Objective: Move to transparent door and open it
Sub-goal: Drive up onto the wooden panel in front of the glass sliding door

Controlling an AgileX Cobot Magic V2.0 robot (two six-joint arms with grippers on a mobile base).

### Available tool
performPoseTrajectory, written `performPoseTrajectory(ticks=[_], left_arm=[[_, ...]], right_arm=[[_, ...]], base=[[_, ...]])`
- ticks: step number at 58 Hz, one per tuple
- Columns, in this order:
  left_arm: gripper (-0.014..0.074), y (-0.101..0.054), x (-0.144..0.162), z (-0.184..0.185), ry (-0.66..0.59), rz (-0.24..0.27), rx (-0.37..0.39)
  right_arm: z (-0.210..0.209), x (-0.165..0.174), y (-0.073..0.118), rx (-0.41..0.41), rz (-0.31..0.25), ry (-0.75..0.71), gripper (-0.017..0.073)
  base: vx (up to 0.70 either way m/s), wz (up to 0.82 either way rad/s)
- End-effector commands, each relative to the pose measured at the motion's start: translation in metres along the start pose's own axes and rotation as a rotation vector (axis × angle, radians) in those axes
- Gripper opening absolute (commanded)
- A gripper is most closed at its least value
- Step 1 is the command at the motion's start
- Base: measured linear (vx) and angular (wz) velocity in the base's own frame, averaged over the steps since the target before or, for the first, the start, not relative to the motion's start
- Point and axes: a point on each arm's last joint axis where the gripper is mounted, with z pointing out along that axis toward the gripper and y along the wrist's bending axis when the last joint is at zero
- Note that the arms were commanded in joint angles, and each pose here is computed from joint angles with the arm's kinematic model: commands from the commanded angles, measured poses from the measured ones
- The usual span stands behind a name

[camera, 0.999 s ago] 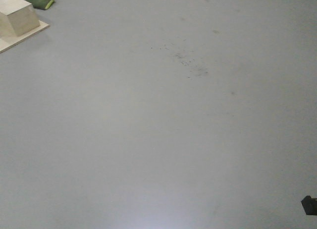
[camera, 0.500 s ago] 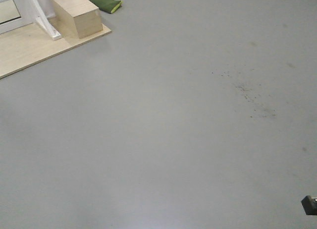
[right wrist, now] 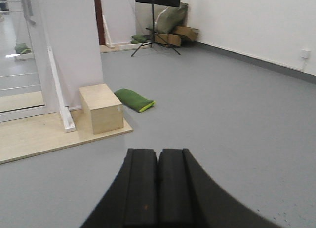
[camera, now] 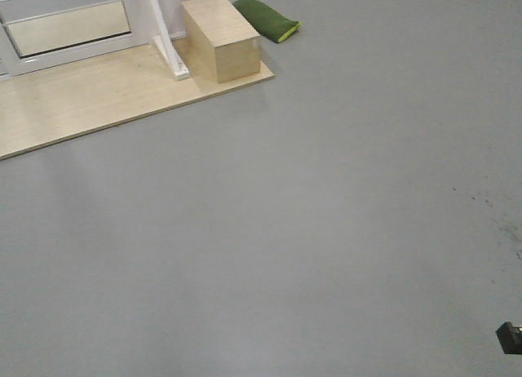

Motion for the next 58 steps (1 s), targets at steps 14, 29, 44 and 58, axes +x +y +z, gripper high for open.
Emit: performPoseTrajectory(ticks=[14,29,44,58], left_arm=[[-0.0006,0.0005,-0.0037,-0.001,-0.088,-0.02,-0.004],[-0.0006,0.0005,-0.0037,-0.001,-0.088,-0.02,-0.004],[-0.0006,0.0005,-0.0037,-0.001,-0.088,-0.02,-0.004],[-0.0006,0.0005,-0.0037,-0.001,-0.088,-0.02,-0.004]], right_arm=[[-0.0014,-0.0078,0.0001,0.001,-0.011,-0.099,-0.0009],[-0.0014,-0.0078,0.0001,0.001,-0.011,-0.099,-0.0009],[-0.0014,-0.0078,0.0001,0.001,-0.011,-0.099,-0.0009],[-0.0014,-0.0078,0.0001,0.001,-0.011,-0.099,-0.0009]], base=[[0.56,0.5],[0.56,0.4],[0.55,0.28],[0.56,0.15]])
